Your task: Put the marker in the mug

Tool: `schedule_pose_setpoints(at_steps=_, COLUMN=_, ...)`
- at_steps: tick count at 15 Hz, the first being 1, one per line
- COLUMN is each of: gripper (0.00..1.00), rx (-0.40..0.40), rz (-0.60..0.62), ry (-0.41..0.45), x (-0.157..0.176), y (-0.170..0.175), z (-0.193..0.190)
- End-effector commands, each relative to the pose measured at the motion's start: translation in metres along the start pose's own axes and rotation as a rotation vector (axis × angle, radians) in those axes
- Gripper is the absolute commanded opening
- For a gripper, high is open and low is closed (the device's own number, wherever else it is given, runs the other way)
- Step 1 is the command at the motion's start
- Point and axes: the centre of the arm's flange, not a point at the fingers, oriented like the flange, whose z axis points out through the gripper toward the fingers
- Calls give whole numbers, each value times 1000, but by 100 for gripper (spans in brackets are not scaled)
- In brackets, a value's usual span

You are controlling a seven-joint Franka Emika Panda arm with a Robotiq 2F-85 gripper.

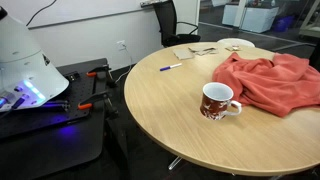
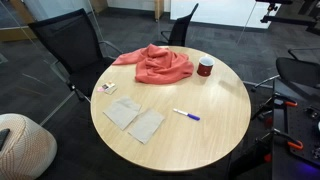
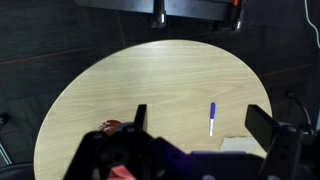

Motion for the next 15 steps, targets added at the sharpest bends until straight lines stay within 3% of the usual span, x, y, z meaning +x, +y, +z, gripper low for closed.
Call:
schedule_pose_setpoints(at_steps=1, gripper=100, rx=0, rz=0, ry=0, x=0, y=0, z=0)
schedule_pose_setpoints(at_steps=7, gripper=100, rx=-16, rz=-16, ry=1, x=17, y=-15, z=4)
schedule_pose_setpoints(at_steps=15, gripper=100, rx=-162, rz=-113, ry=5, x=87, y=-101, z=61)
